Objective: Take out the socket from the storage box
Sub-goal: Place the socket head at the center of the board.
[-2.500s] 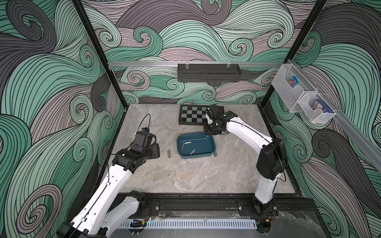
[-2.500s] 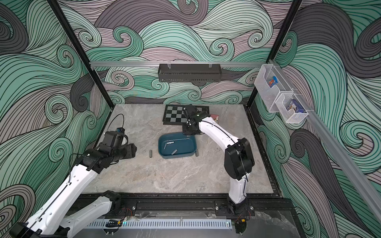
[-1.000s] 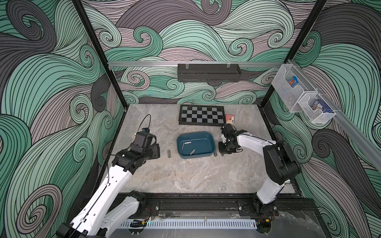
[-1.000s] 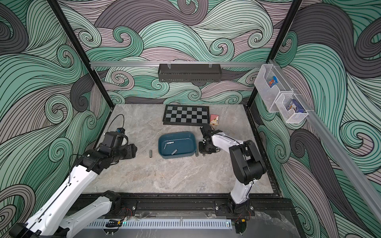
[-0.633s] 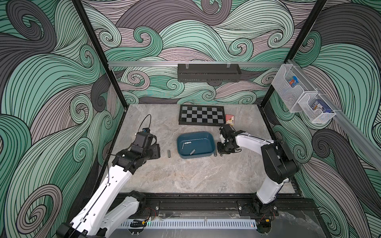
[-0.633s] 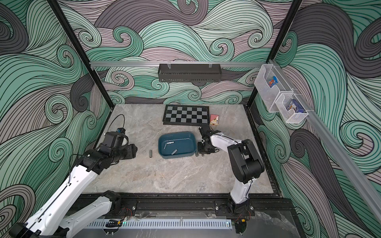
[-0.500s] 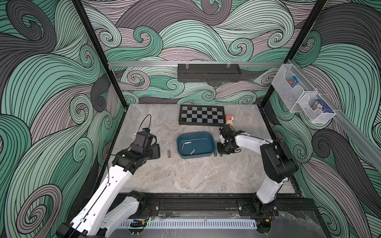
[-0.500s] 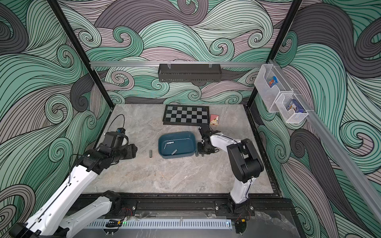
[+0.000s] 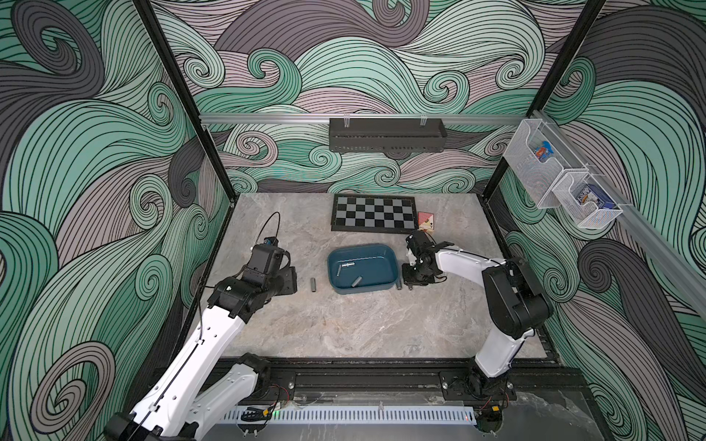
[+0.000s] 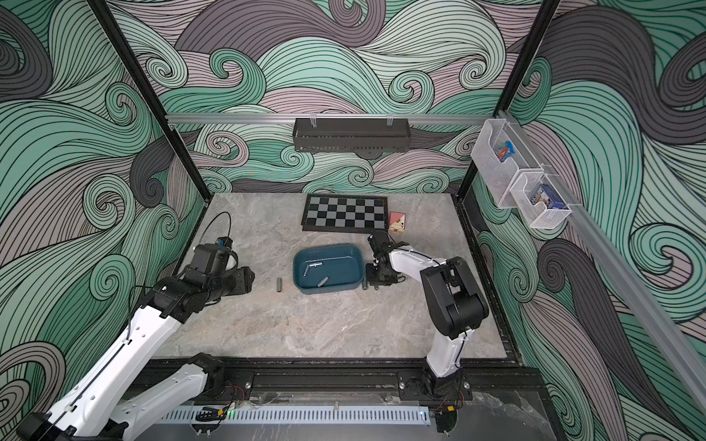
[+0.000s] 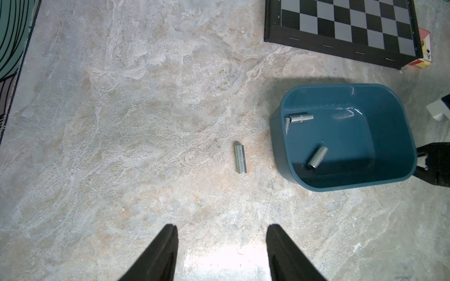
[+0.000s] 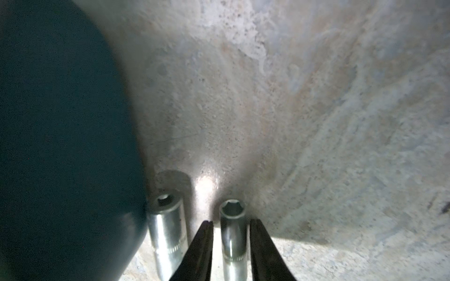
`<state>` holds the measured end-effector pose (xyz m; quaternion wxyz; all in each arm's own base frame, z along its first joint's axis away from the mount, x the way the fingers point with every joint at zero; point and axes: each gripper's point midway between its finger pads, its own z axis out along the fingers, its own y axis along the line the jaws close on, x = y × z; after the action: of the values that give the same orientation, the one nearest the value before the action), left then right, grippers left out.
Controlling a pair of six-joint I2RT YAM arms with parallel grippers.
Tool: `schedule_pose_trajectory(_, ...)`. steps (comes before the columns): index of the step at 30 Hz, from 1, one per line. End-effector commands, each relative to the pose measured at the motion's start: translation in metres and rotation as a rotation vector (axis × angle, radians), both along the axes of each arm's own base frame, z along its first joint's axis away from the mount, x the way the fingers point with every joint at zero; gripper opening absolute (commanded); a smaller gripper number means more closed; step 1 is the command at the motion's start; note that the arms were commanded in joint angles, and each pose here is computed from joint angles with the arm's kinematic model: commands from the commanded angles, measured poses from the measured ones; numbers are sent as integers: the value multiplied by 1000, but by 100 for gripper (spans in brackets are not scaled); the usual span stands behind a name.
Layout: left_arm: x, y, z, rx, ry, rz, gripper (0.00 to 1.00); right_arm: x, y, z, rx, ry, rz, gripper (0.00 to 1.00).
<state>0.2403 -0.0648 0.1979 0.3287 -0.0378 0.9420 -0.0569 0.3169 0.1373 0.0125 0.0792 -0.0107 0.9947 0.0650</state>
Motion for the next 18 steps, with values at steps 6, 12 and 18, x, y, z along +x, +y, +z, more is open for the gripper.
schedule_pose_trajectory(6, 1, -1, 1, 0, -3, 1, 62, -4, -1, -6, -13, 20, 3, 32)
schedule_pose_trajectory(12, 1, -1, 1, 0, -3, 1, 62, -3, 0, -2, -8, 8, 3, 36)
schedule_pose_trajectory(18, 1, -1, 0, 2, -2, 1, 62, -2, 0, 2, -1, -2, 3, 38)
